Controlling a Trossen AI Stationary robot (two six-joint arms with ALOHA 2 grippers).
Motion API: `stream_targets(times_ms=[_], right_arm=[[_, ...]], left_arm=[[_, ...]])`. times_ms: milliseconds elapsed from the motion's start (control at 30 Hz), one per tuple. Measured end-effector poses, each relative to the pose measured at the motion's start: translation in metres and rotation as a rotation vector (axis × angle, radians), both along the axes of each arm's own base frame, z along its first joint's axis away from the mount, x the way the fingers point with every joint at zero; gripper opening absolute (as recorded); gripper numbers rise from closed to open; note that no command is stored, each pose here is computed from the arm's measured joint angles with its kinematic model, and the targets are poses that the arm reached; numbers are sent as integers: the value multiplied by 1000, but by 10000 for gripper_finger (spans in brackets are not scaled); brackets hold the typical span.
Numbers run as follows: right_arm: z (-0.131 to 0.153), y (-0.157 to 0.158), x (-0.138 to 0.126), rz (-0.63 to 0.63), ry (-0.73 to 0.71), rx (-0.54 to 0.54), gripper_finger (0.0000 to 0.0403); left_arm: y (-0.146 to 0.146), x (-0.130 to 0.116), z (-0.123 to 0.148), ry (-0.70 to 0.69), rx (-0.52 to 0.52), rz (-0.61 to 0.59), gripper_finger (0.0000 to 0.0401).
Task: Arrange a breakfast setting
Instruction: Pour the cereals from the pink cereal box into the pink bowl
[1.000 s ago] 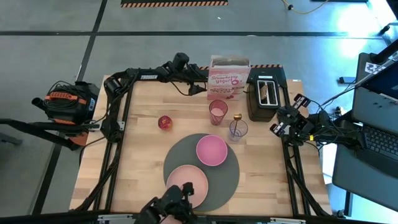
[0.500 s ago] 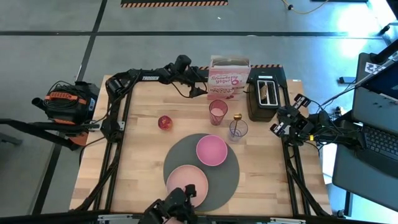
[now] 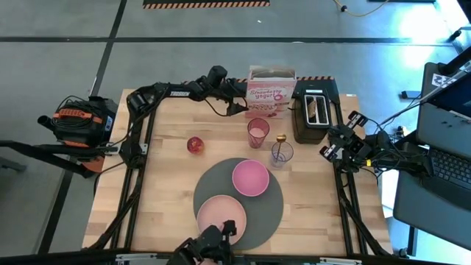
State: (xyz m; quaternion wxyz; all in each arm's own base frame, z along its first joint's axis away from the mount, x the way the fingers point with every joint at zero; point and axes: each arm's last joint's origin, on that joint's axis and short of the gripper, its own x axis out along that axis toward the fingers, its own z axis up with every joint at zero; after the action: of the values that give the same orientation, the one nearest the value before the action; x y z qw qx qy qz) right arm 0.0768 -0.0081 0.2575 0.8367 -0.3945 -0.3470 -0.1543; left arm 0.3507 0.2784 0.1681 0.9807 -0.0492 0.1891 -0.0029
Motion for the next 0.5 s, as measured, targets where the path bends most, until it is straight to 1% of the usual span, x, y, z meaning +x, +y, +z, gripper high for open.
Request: stream_targets(times_ms=[333,433,500], right_arm=[[0,0,0,-1,-3,0,0],[0,0,0,-1,-3,0,0],[0,0,0,-1,-3,0,0]], left_arm=[[-12,9,0,0,27,-38,395],[-12,12,-6,-5,31,-40,395],[-10,14,-10,2,21,-21,395]])
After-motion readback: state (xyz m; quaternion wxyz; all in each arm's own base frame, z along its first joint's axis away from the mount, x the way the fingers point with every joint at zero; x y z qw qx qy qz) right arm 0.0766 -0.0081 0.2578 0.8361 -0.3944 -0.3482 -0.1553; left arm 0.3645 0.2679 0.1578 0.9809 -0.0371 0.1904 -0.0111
